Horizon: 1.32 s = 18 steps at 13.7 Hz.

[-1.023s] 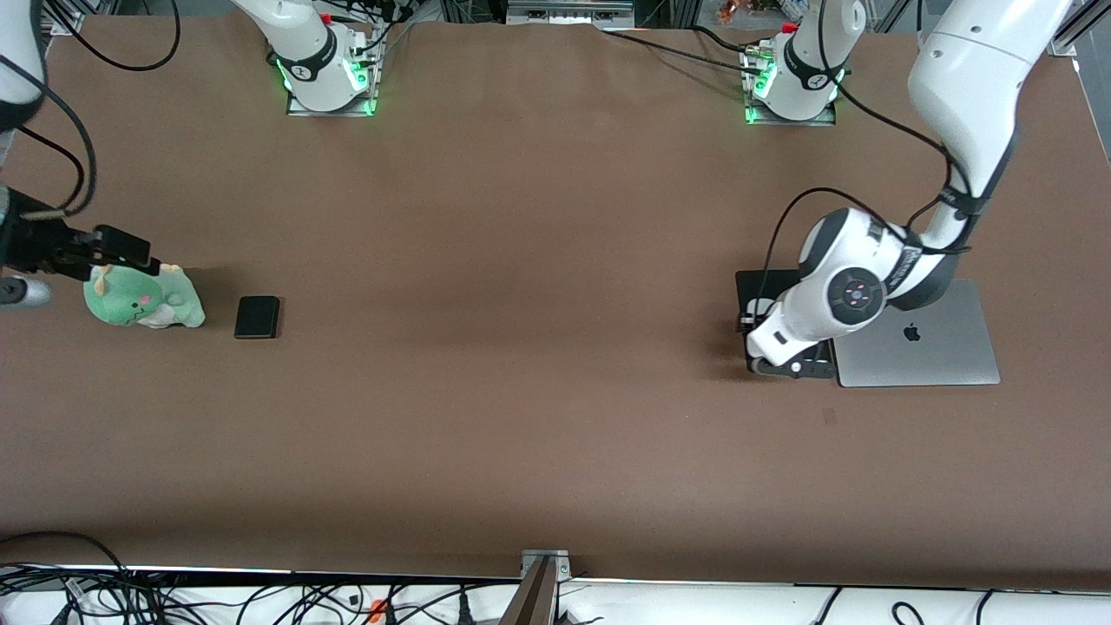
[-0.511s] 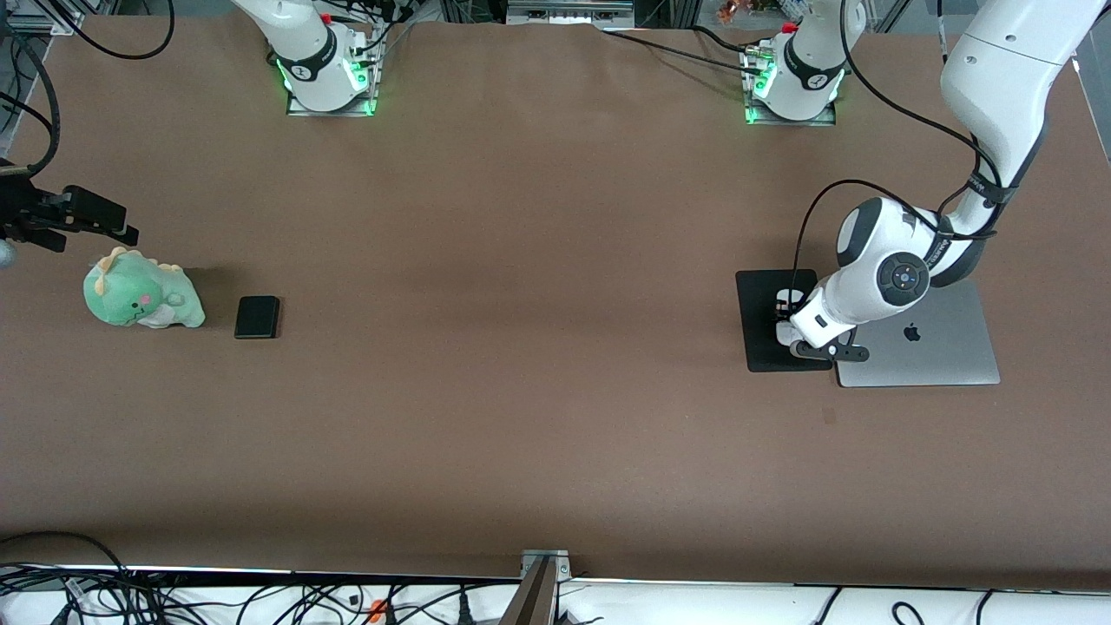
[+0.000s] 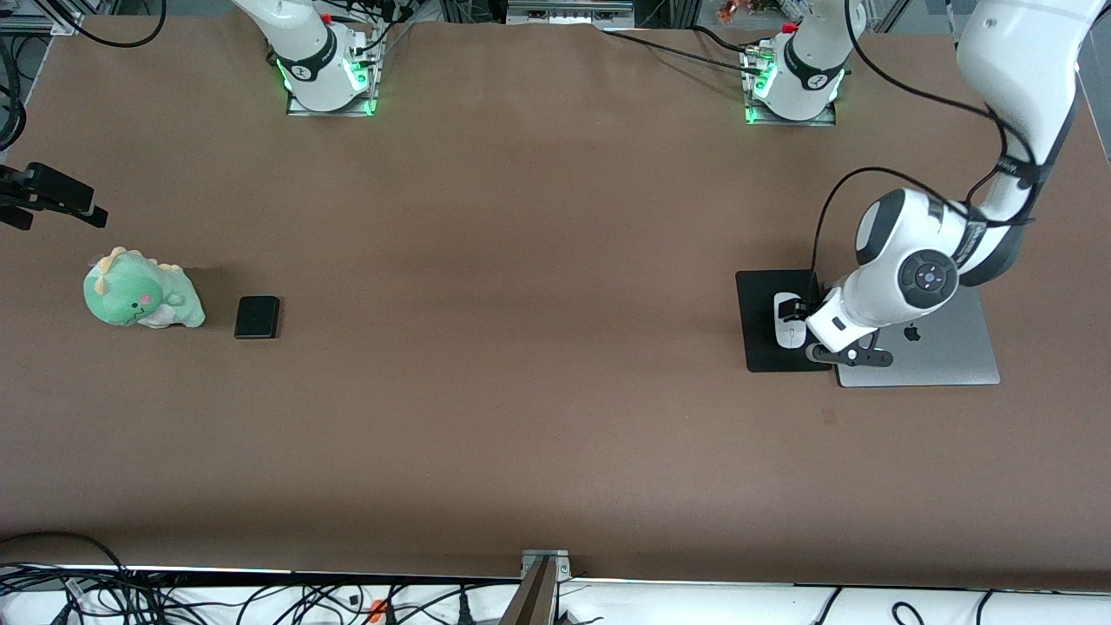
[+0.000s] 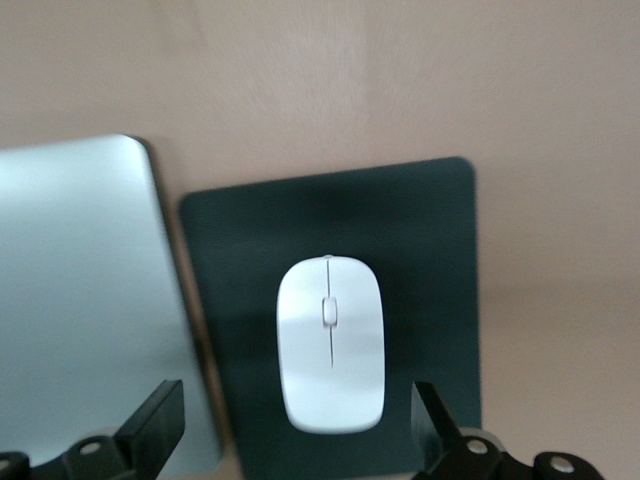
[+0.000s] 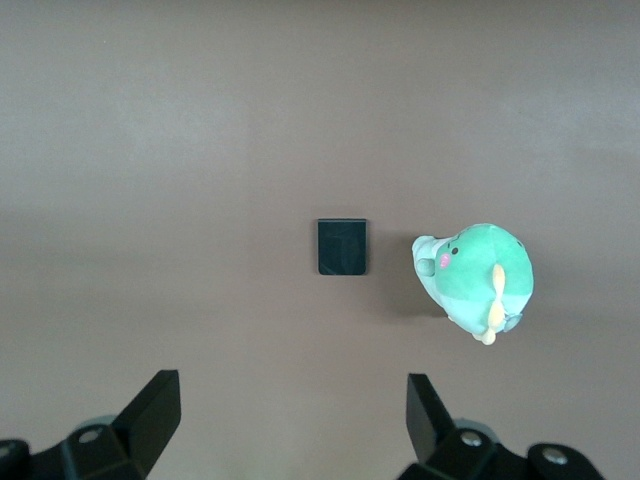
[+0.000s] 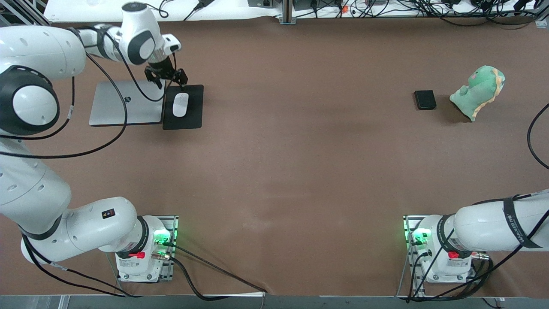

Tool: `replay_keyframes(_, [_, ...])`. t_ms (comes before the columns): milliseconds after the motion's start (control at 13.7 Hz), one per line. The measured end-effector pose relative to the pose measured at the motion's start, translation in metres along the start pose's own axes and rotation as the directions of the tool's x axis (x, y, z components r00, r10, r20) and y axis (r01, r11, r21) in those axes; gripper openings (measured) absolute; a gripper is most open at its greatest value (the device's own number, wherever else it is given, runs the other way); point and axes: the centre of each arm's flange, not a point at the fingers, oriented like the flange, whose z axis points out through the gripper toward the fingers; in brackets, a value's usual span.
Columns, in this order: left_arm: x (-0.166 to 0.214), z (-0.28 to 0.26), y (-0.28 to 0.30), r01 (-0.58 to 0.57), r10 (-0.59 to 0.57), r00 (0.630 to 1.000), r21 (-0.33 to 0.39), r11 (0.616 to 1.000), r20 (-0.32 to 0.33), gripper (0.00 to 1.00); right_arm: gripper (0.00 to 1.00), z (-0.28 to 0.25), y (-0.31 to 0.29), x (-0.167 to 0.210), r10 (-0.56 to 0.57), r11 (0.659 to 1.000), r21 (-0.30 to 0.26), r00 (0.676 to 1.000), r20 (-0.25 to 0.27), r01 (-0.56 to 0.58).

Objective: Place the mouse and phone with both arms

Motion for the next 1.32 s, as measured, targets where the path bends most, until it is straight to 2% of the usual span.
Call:
replay_keyframes(146, [-0.004, -0.063, -0.006, 0.018, -0.017, 1.0, 0.055, 0.998, -0.017, 1.0, 1.0, -0.001, -0.004, 0.001, -0.008, 1.0, -0.001, 1.0, -0.009, 0.008])
replay_keyframes(292, [-0.006, -0.122, -0.018, 0.056, -0.057, 0.998, 0.084, 0.995, 0.0, 1.0, 1.0, -0.004, -0.006, 0.004, -0.016, 1.0, -0.022, 0.999, -0.031, 0.015])
replay_keyframes(511, [-0.012, -0.193, -0.029, 0.108, -0.11, 0.993, 0.042, 0.993, 0.046, 1.0, 1.0, -0.005, -0.003, 0.005, -0.018, 0.998, -0.063, 0.999, -0.039, 0.016])
replay_keyframes(658, [-0.019, -0.233, -0.03, 0.121, -0.121, 0.993, 0.039, 0.992, 0.012, 1.0, 1.0, -0.005, -0.004, 0.005, -0.021, 0.998, -0.067, 0.999, -0.046, 0.018])
replay_keyframes(1169, [-0.051, -0.294, -0.003, 0.117, -0.109, 0.99, 0.088, 0.989, -0.091, 1.0, 1.0, -0.003, -0.019, 0.008, -0.023, 0.998, -0.066, 0.998, -0.05, 0.02])
replay_keyframes(1315, [-0.059, -0.305, -0.003, 0.14, -0.136, 0.986, 0.039, 0.989, -0.1, 1.0, 1.0, -0.002, -0.026, 0.008, -0.01, 0.998, -0.064, 0.999, -0.05, 0.007])
